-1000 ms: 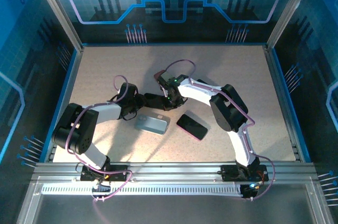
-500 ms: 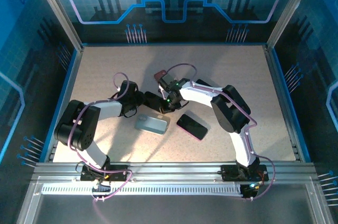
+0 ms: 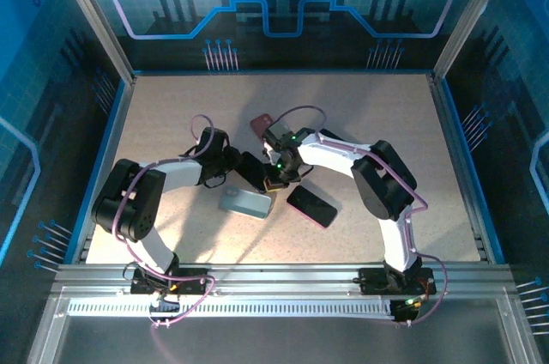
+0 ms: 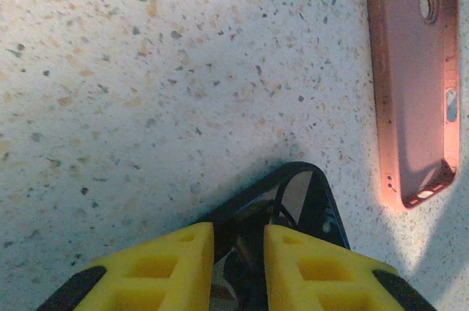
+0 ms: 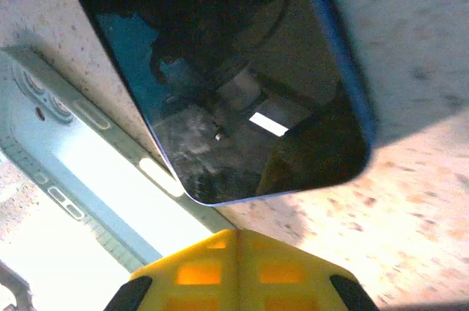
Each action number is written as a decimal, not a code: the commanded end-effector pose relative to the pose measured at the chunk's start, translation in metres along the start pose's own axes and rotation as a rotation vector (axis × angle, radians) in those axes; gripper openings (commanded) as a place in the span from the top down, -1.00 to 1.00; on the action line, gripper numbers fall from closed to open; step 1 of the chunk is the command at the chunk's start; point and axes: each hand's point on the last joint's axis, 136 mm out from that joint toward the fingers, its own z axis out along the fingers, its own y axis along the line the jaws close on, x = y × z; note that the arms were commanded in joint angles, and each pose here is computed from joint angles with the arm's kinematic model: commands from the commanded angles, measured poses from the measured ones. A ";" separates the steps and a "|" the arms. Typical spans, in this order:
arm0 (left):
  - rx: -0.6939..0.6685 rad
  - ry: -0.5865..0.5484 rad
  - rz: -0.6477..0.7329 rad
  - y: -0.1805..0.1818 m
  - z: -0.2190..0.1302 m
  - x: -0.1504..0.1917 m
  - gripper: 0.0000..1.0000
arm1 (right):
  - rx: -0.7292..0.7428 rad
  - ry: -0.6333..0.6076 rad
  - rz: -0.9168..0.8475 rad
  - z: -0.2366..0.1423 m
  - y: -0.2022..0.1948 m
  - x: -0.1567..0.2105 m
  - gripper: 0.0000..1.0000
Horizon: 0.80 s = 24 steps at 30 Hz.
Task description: Put the phone into the phone case
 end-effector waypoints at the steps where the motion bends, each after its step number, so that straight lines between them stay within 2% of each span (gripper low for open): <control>1: -0.009 0.035 0.039 -0.003 0.002 0.004 0.50 | 0.015 -0.033 -0.023 -0.024 0.000 -0.008 0.98; 9: -0.006 0.041 0.041 -0.004 0.001 0.007 0.50 | 0.037 -0.038 -0.098 -0.022 0.006 -0.015 1.00; 24: -0.007 0.058 0.036 -0.002 0.008 0.011 0.50 | 0.102 0.059 -0.157 0.024 0.009 0.004 1.00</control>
